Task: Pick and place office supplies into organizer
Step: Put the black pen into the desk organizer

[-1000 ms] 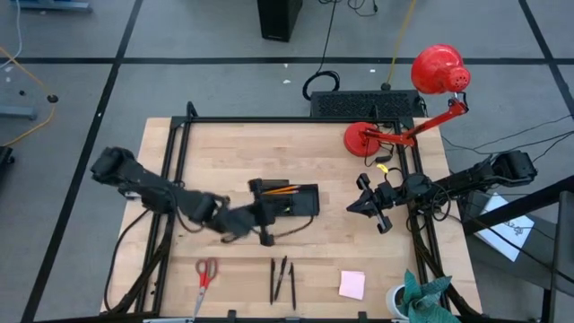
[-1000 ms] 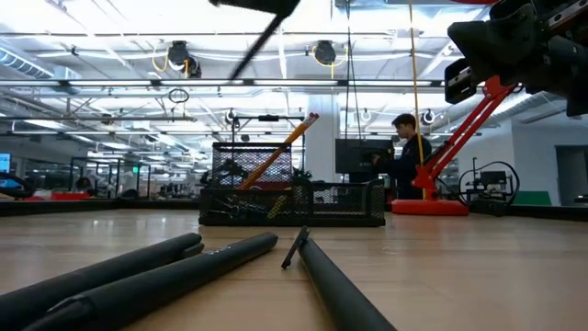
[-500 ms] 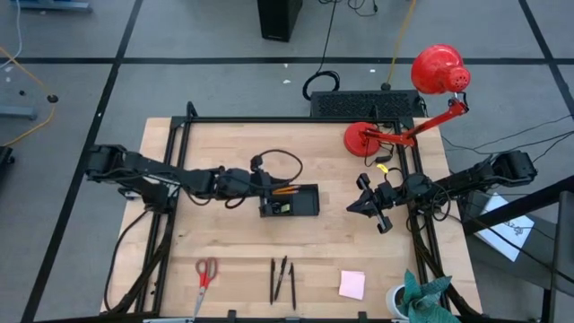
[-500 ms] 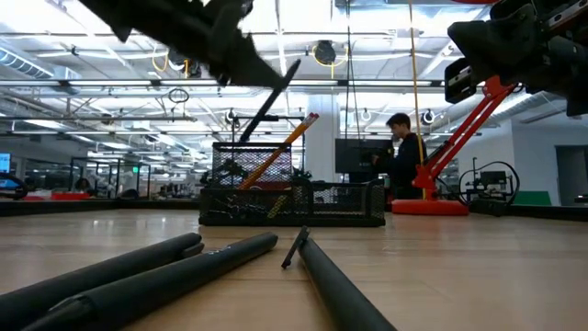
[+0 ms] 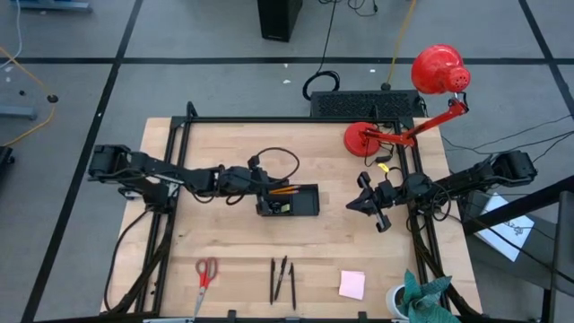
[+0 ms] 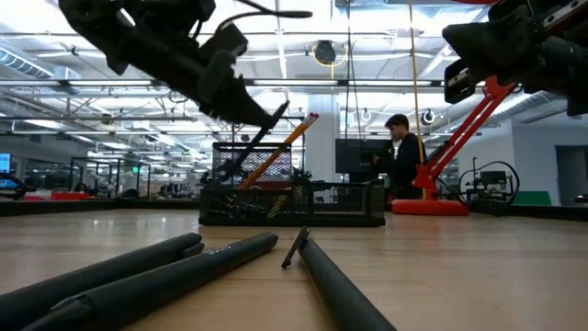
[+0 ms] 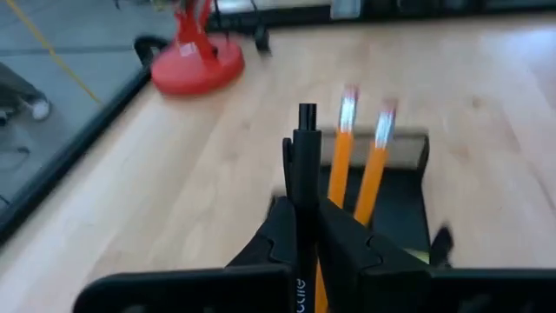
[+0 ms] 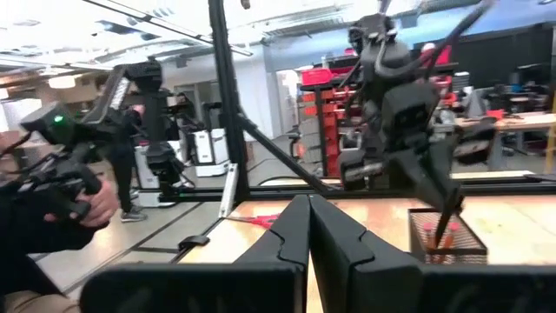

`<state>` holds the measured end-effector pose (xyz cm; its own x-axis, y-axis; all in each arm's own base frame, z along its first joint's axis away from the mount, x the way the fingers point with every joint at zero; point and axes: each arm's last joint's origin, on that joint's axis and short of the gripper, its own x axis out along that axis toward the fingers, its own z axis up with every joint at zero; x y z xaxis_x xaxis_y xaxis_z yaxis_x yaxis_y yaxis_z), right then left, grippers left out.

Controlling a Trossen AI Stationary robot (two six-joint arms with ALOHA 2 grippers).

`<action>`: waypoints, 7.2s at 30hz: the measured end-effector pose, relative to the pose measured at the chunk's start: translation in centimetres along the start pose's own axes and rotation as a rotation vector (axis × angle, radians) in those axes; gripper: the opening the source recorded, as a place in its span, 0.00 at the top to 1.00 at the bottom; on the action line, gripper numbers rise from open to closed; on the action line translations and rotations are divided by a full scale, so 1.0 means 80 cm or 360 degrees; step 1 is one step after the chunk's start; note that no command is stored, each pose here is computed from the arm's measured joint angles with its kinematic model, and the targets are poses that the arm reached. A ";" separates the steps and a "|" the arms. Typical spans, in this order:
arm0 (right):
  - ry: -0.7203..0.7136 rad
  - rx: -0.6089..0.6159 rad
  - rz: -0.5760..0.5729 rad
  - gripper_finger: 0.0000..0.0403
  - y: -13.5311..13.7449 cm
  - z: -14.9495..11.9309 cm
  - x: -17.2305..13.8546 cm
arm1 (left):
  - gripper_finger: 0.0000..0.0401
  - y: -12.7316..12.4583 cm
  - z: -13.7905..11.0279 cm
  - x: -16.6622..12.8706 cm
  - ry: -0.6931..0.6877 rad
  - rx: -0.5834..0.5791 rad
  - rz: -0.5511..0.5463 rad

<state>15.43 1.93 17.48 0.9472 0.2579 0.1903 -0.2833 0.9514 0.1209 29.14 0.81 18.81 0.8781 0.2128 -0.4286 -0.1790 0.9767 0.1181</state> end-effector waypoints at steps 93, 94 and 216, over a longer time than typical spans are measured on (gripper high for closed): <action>0.0045 -0.0010 -0.0016 0.99 -0.001 -0.004 0.000 | 0.99 -0.317 0.035 0.004 0.1422 -0.1261 0.0100; 0.0046 -0.0010 -0.0012 0.99 -0.001 -0.004 0.000 | 1.00 -0.315 0.036 0.005 0.1416 -0.1284 0.0116; -0.0002 0.0064 0.0030 0.99 0.001 0.001 0.000 | 0.97 -0.077 0.164 -0.038 0.0056 0.0156 0.0430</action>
<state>15.38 1.98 17.54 0.9415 0.2757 0.1941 -0.3071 0.9387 0.1565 33.42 -6.20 31.14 0.7879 0.4676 -0.4006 -0.3593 0.8775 0.3176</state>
